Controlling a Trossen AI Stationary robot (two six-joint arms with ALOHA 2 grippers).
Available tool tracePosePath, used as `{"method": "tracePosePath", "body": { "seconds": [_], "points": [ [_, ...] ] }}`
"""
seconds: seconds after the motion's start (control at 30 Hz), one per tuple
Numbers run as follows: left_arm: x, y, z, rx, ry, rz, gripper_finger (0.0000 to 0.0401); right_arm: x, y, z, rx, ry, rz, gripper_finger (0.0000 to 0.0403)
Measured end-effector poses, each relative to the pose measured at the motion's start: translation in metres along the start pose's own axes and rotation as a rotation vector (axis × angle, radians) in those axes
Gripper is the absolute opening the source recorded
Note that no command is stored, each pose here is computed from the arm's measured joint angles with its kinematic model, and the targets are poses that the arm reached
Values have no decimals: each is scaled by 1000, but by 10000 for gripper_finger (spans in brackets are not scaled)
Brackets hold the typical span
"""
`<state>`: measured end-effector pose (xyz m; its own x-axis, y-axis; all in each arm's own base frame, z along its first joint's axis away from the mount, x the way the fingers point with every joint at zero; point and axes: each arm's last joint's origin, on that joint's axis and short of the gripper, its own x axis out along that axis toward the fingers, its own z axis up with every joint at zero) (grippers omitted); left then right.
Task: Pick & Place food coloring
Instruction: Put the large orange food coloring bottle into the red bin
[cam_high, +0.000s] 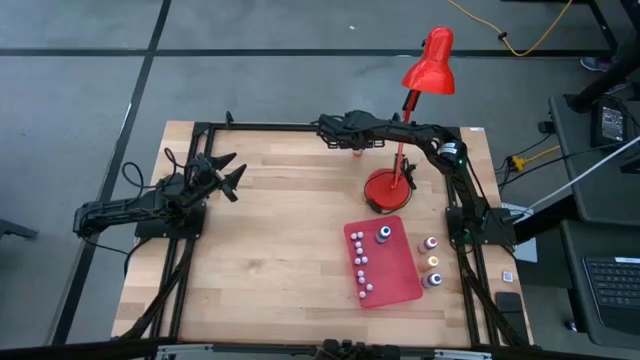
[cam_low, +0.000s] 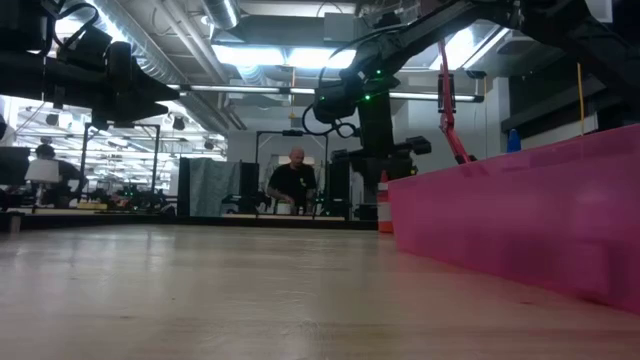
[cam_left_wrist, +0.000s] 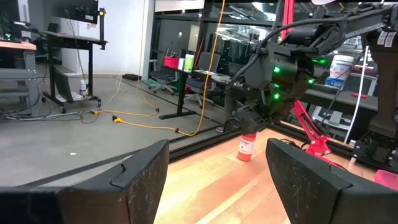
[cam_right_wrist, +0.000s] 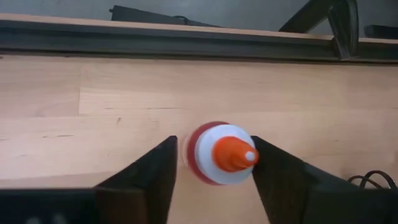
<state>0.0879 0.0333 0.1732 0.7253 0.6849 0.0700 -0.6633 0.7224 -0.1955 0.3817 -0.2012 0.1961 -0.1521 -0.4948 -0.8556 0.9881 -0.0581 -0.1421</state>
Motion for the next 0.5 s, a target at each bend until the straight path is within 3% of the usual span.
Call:
{"method": "tracePosePath", "body": {
  "seconds": [0.3,0.5],
  "points": [
    [0,0,0,0,0,0,265,-1,0,0,-1,-42,-18,124],
    [0,0,0,0,0,0,265,-4,2,-4,-36,-53,-16,131]
  ]
}}
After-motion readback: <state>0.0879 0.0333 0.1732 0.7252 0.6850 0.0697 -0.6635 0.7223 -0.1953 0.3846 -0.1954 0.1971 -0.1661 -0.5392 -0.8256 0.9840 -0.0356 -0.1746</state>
